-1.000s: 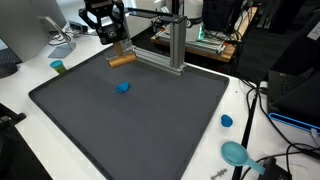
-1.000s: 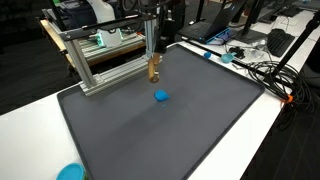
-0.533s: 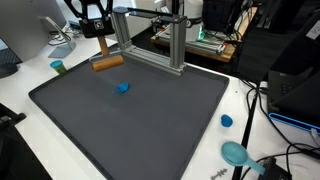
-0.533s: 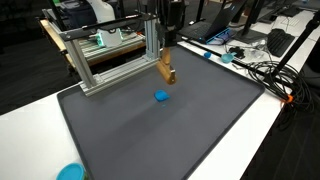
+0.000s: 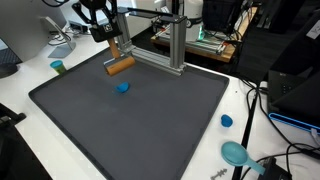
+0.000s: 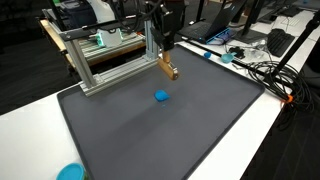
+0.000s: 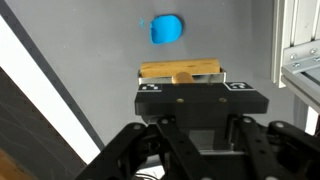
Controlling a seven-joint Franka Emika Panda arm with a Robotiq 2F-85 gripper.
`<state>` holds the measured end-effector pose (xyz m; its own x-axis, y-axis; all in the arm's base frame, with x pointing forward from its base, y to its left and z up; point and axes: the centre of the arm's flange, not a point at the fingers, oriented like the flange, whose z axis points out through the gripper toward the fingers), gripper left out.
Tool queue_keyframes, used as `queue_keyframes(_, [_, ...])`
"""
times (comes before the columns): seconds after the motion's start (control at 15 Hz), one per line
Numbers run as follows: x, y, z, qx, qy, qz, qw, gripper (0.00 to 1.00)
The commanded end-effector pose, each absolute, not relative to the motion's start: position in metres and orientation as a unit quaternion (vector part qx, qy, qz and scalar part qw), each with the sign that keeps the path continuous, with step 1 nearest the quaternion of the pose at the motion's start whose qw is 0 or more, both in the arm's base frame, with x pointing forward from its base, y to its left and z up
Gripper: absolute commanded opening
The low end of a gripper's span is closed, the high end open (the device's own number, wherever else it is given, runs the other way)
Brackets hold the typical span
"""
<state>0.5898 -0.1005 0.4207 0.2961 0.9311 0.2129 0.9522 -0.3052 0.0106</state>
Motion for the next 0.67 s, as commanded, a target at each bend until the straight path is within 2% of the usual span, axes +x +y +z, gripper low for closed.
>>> queue_keyframes(0.0, [0.594,-0.106,0.412,-0.805,-0.586,-0.087,0.037,0.22])
queue_keyframes(0.27, [0.595,-0.124,0.388,-0.808,-0.584,-0.074,0.017,0.22])
queue_keyframes(0.6, [0.596,-0.123,0.36,-0.804,-0.588,-0.072,0.051,0.22])
